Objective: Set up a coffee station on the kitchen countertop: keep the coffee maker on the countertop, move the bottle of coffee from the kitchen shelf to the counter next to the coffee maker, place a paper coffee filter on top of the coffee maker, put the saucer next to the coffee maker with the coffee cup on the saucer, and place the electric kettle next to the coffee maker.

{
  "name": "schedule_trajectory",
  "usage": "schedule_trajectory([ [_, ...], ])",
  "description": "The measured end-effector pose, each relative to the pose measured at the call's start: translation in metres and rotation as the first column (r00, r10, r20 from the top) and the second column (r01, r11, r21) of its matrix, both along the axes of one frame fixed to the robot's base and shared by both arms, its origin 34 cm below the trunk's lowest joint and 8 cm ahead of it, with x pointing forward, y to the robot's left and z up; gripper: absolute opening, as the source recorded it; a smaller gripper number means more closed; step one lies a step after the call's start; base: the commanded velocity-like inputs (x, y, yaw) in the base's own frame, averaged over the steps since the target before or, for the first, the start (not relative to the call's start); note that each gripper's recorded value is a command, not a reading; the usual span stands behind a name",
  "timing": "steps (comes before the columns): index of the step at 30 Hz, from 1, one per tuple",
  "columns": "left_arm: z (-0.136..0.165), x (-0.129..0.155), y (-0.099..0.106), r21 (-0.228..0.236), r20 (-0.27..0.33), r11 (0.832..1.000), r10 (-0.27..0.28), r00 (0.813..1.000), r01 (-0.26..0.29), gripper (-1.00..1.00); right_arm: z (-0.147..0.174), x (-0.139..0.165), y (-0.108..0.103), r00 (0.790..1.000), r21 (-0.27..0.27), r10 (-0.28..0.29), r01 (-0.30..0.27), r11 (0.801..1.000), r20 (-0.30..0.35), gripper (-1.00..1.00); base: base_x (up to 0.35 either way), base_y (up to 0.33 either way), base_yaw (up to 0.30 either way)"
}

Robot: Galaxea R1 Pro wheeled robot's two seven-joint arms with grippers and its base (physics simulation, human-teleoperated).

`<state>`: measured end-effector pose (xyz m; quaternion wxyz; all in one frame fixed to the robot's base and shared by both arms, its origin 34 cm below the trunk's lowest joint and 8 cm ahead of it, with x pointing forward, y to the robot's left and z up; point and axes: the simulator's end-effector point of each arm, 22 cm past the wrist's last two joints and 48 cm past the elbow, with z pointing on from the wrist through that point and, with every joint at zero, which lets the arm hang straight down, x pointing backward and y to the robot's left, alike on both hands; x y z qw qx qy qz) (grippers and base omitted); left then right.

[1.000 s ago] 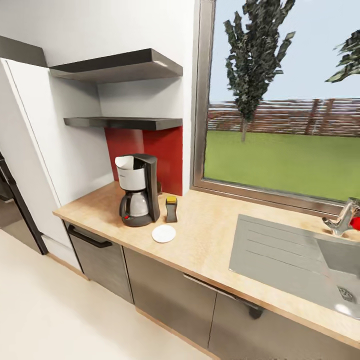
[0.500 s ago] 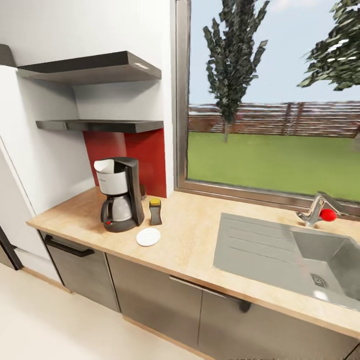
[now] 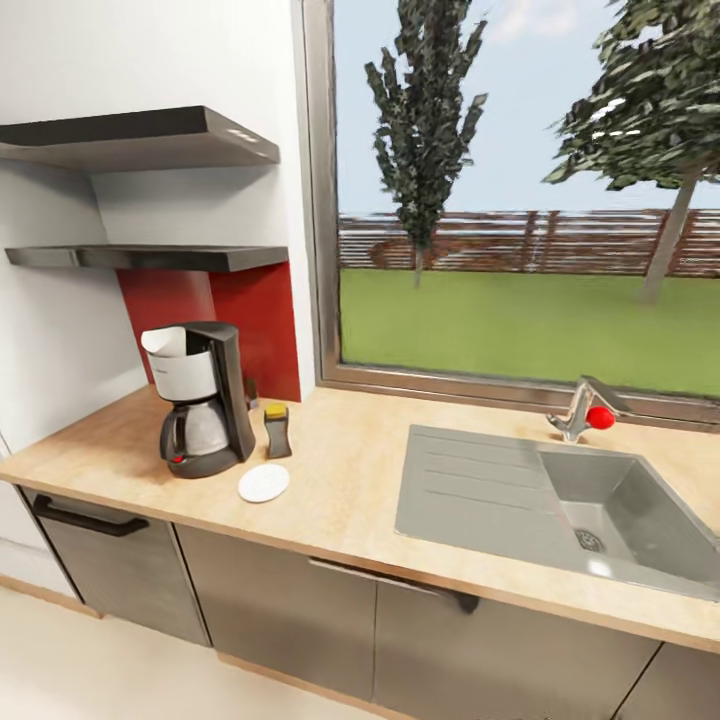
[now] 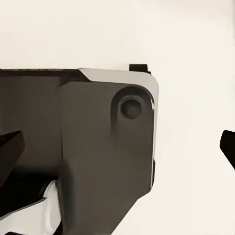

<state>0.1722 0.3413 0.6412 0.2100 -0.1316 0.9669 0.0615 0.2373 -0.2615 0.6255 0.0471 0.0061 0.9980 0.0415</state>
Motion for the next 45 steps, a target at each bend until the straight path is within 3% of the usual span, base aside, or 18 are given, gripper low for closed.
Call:
schedule_trajectory([
  [7, 0.0, 0.003, 0.0, 0.0, 0.007, 1.0, 0.0, 1.0, 0.0, 1.0, 0.001, 0.002, -0.002, 1.0, -0.002, -0.001, 0.001, 1.0, 0.006, 1.0, 0.0, 0.0, -0.259],
  [12, 0.0, 0.005, -0.011, -0.011, 0.013, 1.0, -0.01, 1.0, 0.01, 1.0, 0.002, -0.002, -0.03, 1.0, -0.038, -0.006, 0.006, 0.999, 0.004, 1.0, 0.0, 0.0, -0.265],
  [15, 0.0, 0.006, -0.012, -0.012, 0.016, 1.0, -0.01, 1.0, 0.01, 1.0, 0.002, -0.001, -0.034, 1.0, -0.043, -0.007, 0.007, 0.999, 0.006, 1.0, 0.0, 0.0, -0.268],
  [24, 0.001, 0.009, -0.008, -0.007, 0.024, 1.0, -0.022, 0.999, 0.022, 1.0, 0.003, 0.002, -0.03, 1.0, -0.037, -0.004, 0.005, 0.999, 0.014, 1.0, 0.0, -0.029, -0.269],
  [45, 0.002, 0.015, -0.012, -0.01, 0.04, 1.0, -0.019, 0.999, 0.019, 1.0, 0.005, 0.009, -0.028, 0.999, -0.035, -0.005, 0.006, 0.999, 0.033, 1.0, 0.0, -0.263, -0.269],
])
